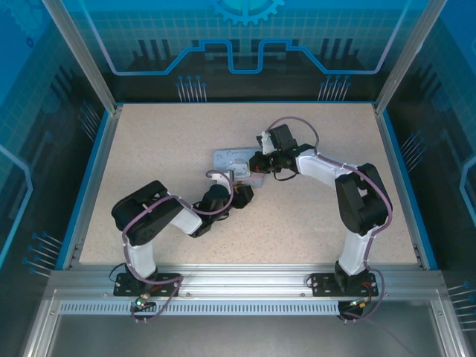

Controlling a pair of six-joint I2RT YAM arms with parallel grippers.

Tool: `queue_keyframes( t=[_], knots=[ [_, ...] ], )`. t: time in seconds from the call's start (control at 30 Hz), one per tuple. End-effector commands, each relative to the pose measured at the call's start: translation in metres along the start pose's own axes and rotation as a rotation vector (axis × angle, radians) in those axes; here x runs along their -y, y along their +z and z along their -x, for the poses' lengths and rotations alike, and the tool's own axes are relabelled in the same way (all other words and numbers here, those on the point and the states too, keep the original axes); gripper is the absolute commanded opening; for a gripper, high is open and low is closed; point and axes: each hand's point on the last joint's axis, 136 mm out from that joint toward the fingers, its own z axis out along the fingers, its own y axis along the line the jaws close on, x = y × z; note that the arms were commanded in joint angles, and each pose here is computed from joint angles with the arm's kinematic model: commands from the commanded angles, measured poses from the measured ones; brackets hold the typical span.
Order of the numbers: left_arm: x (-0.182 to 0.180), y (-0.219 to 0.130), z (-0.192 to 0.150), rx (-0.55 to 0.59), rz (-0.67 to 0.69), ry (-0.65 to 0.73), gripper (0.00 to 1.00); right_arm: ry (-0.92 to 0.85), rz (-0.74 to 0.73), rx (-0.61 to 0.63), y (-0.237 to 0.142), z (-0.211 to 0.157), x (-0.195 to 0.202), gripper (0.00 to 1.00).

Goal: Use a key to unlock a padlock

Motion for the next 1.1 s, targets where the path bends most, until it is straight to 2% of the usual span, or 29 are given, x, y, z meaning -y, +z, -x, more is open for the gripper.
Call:
queue_keyframes(
  t=[0.0,0.37,0.63,0.8,0.93,1.07],
  knots=[
    [0.002,0.009,-0.003,-0.012,0.006,-0.027,0.54,0.032,-0.074,-0.115,0.014,-0.034,0.021,0.0],
    [0.001,0.013,-0.005,-0.02,0.011,-0.046,0.41,0.031,-0.068,-0.118,0.015,-0.034,0.02,0.0],
    [-0.003,0.01,-0.004,-0.011,0.027,-0.045,0.16,0.027,-0.066,-0.114,0.014,-0.032,0.019,0.0],
    [-0.001,0.007,-0.001,-0.007,0.027,-0.04,0.06,0.017,-0.063,-0.11,0.012,-0.032,0.018,0.0],
    [0.003,0.001,0.0,-0.015,0.017,-0.046,0.02,-0.034,-0.047,-0.046,-0.004,-0.02,0.009,0.0],
    [0.017,-0.005,0.007,-0.047,-0.034,-0.039,0.01,-0.099,0.012,0.024,-0.039,-0.009,-0.005,0.0]
  ],
)
